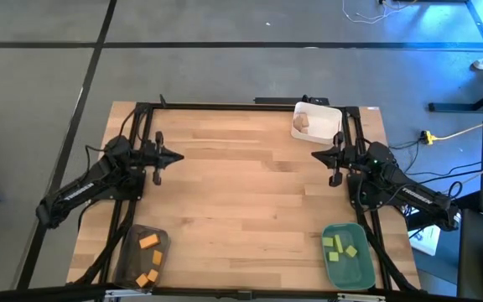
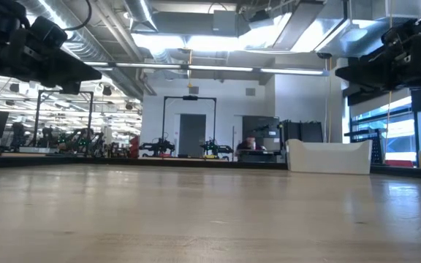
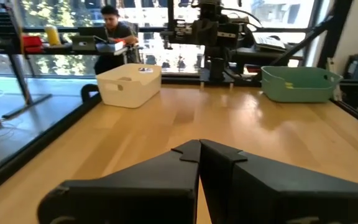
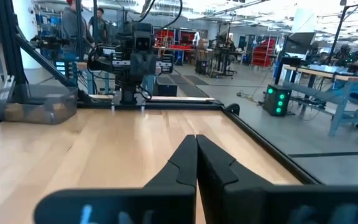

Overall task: Sort & place blocks by color
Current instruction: Return to Home Position

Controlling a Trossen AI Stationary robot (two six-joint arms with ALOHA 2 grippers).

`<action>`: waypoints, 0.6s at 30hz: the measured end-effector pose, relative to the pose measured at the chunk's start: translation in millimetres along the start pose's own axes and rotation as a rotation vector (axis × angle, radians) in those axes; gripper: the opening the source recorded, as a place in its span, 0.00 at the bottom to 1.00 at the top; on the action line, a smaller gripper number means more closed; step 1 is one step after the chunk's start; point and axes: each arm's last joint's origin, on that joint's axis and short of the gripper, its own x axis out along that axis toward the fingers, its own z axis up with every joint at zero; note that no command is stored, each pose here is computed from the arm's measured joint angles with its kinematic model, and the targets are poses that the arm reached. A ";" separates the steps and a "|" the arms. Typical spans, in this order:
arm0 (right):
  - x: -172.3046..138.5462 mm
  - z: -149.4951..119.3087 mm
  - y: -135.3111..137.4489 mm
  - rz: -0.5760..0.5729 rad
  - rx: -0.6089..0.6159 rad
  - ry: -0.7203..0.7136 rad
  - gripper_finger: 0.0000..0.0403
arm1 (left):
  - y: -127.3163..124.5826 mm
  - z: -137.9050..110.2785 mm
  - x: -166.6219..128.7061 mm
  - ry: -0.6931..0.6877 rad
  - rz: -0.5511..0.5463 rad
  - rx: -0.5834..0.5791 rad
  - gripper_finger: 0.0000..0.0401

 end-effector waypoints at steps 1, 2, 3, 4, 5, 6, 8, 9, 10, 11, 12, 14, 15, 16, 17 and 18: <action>0.0 0.0 0.0 0.000 -0.003 0.000 0.00 | 0.3 0.0 0.0 -0.001 0.010 0.001 0.00; 0.0 0.0 0.0 0.000 -0.006 0.000 0.00 | 0.5 0.0 0.0 -0.001 0.017 0.000 0.00; 0.0 0.0 0.0 0.000 -0.006 0.000 0.00 | 0.6 0.0 0.0 -0.001 0.022 0.000 0.00; 0.0 0.0 0.0 0.000 -0.003 0.000 0.00 | 0.8 0.0 0.0 -0.001 0.026 0.000 0.00; 0.0 0.0 0.0 0.000 -0.003 0.000 0.00 | 0.9 0.1 0.0 -0.002 0.031 0.000 0.00; 0.0 0.0 0.0 0.000 -0.003 0.000 0.00 | 1.1 0.1 0.0 -0.002 0.037 0.000 0.00; 0.0 0.1 0.0 0.000 -0.005 -0.001 0.00 | 1.2 0.1 0.0 -0.002 0.043 0.000 0.00; 0.0 0.1 0.0 0.000 -0.005 -0.001 0.00 | 1.3 0.1 0.0 -0.002 0.043 0.000 0.00; 0.0 0.1 0.0 0.000 -0.004 -0.001 0.00 | 1.3 0.1 0.0 -0.002 0.043 0.000 0.00; 0.0 0.1 0.0 0.000 -0.003 -0.001 0.00 | 1.3 0.1 0.0 -0.003 0.044 0.000 0.00; 0.0 0.1 0.0 0.000 -0.003 -0.001 0.00 | 1.3 0.1 0.0 -0.003 0.043 0.000 0.00; 0.0 0.1 0.0 0.000 -0.005 -0.001 0.00 | 1.3 0.2 0.0 -0.003 0.044 0.000 0.00; 0.0 0.1 0.0 0.000 -0.005 -0.001 0.00 | 1.3 0.2 0.0 -0.003 0.044 0.000 0.00; 0.0 0.1 0.0 0.000 -0.004 -0.001 0.00 | 1.3 0.2 0.0 -0.003 0.044 0.000 0.00; 0.0 0.1 0.0 0.000 -0.003 -0.001 0.00 | 1.3 0.2 0.0 -0.003 0.044 0.000 0.00; 0.0 0.1 0.0 0.000 -0.004 -0.001 0.00 | 1.3 0.2 0.0 -0.003 0.044 0.000 0.00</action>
